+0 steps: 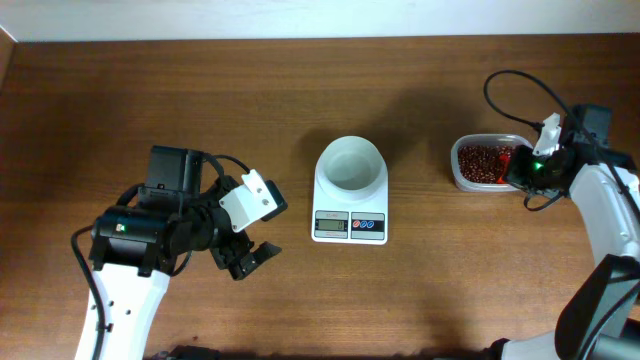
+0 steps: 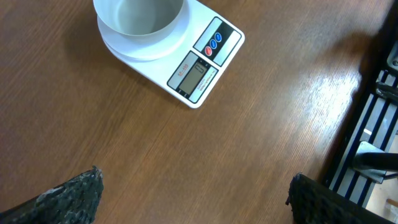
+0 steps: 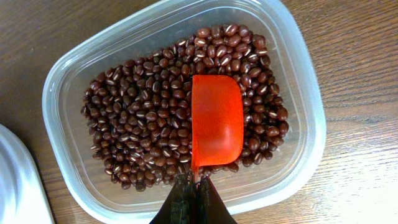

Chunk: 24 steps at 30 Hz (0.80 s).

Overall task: Scoop and weigh 50g on scale
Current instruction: 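Lower the orange scoop with the right gripper into the bean tub, then scoop red beans with the right gripper and lift the scoop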

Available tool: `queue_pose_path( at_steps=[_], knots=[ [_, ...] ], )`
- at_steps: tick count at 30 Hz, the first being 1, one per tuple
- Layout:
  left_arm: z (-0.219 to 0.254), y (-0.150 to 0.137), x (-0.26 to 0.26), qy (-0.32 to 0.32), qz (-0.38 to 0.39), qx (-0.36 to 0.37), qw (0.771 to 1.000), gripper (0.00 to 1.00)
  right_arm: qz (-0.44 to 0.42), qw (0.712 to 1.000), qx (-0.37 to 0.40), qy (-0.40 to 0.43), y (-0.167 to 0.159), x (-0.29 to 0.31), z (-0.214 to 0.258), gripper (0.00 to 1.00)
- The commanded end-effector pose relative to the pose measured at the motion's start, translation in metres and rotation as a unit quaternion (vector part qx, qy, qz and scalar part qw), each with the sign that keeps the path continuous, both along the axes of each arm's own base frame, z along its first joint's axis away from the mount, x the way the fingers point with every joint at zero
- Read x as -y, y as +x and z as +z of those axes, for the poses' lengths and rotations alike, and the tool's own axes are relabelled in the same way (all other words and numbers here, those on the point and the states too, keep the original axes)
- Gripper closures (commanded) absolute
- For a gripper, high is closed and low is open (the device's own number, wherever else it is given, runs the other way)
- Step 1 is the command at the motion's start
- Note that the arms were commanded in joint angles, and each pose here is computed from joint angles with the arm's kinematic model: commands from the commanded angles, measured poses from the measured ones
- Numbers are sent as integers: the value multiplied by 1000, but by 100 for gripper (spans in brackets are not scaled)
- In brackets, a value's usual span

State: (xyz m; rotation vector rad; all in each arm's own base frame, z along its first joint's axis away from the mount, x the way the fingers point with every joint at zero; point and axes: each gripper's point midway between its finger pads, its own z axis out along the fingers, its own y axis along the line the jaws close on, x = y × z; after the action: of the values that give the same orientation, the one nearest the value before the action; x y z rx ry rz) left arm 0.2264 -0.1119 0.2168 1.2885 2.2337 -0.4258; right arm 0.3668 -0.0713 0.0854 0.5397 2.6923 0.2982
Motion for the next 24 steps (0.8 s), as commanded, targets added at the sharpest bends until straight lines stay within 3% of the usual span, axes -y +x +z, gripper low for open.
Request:
queue_pose_path(
  at_steps=[1, 24],
  knots=[
    [10, 1, 2, -8, -8, 17, 1000, 1, -14, 1000, 21, 9, 1, 7, 16, 96],
    [10, 1, 2, -8, -8, 17, 1000, 1, -47, 987, 72, 134, -4, 26, 35, 96]
  ],
)
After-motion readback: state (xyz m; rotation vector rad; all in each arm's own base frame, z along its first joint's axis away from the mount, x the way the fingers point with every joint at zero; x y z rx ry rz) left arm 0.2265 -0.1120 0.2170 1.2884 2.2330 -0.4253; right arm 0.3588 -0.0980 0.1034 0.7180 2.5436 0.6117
